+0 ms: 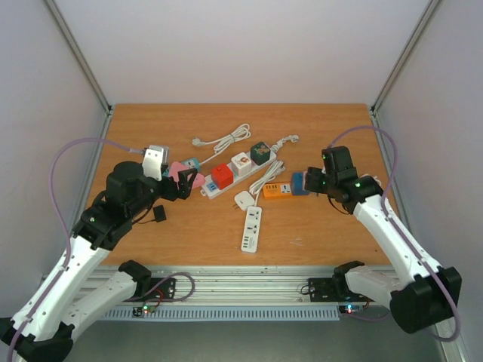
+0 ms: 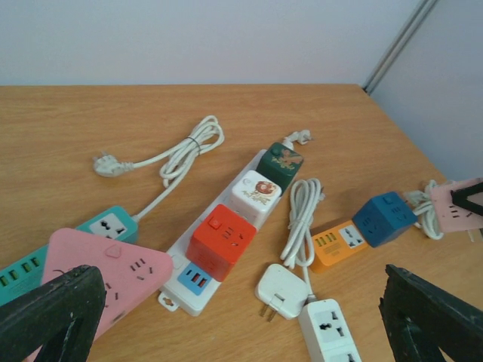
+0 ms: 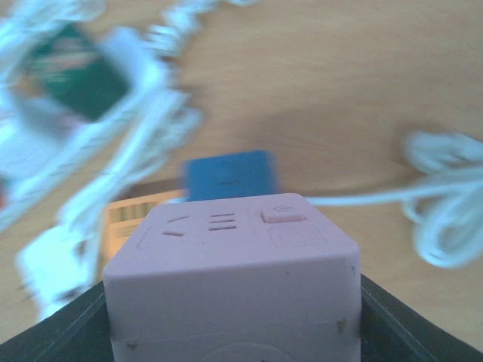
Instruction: Insert the plug
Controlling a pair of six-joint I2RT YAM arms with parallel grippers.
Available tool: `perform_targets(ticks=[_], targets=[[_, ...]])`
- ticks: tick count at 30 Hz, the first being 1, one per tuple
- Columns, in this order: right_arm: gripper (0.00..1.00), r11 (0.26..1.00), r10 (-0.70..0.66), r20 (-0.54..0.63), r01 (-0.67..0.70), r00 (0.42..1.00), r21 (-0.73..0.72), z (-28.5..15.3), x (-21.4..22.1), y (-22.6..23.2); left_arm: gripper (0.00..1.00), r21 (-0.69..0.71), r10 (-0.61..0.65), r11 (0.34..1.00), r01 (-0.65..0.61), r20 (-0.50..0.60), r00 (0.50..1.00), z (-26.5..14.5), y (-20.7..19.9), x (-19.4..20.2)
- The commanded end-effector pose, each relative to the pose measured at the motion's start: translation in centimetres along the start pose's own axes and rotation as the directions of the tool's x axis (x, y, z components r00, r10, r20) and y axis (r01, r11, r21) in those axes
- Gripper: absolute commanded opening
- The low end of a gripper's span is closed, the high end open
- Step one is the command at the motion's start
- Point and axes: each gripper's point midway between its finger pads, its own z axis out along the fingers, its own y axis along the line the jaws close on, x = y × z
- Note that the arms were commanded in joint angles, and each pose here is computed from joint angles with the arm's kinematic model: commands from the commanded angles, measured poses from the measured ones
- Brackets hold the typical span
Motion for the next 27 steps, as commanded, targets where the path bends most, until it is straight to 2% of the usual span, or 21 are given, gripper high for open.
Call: perform_targets(ticks=[1,5,10,12,13,14,18,20,23,27], targets=[[0.58,0.94,-0.162,0.188,0.21,0.969,-0.269,-5.2,-2.6,7.8,0.99,0.133,-0.019,0.991,0.012,0.052,0.998,-0.2,-2.3,-1.4],[0.58,0.813,-0.278,0.252,0.366,0.927,-0.452,-8.0,-1.0,13.8,0.99,0.239,-0.037,0.97,0.032,0.019,0.999,-0.2,-4.3,-1.4],[0.58,0.586,-0.394,0.342,0.52,0.853,-0.622,-10.4,2.3,20.2,0.99,0.332,-0.091,0.937,0.105,-0.058,0.994,0.0,-6.1,-1.0],[0.58,0.493,-0.432,0.386,0.572,0.815,-0.656,-11.2,3.6,22.3,0.99,0.337,-0.159,0.921,0.195,-0.133,0.978,0.5,-6.4,-0.2],[0.59,0.403,-0.481,0.427,0.625,0.766,-0.669,-11.5,5.0,24.2,0.99,0.331,-0.2,0.905,0.267,-0.224,0.954,1.2,-6.6,1.3],[0.59,0.371,-0.496,0.446,0.646,0.745,-0.667,-11.5,5.5,24.9,0.99,0.318,-0.219,0.9,0.297,-0.258,0.941,1.5,-6.6,2.0],[0.59,0.259,-0.534,0.526,0.721,0.662,-0.643,-11.8,7.1,27.0,0.99,0.33,-0.278,0.848,0.415,-0.39,0.878,2.2,-7.7,3.9],[0.59,0.203,-0.539,0.557,0.739,0.632,-0.642,-12.0,7.8,27.8,0.97,0.365,-0.302,0.791,0.491,-0.466,0.832,2.2,-9.0,4.5],[0.59,0.175,-0.536,0.58,0.753,0.613,-0.634,-11.7,8.0,28.6,0.95,0.364,-0.348,0.725,0.585,-0.539,0.767,2.5,-9.8,5.4],[0.59,0.153,-0.534,0.599,0.765,0.596,-0.625,-11.5,7.9,29.5,0.95,0.29,-0.391,0.721,0.63,-0.58,0.715,3.2,-9.2,6.8]])
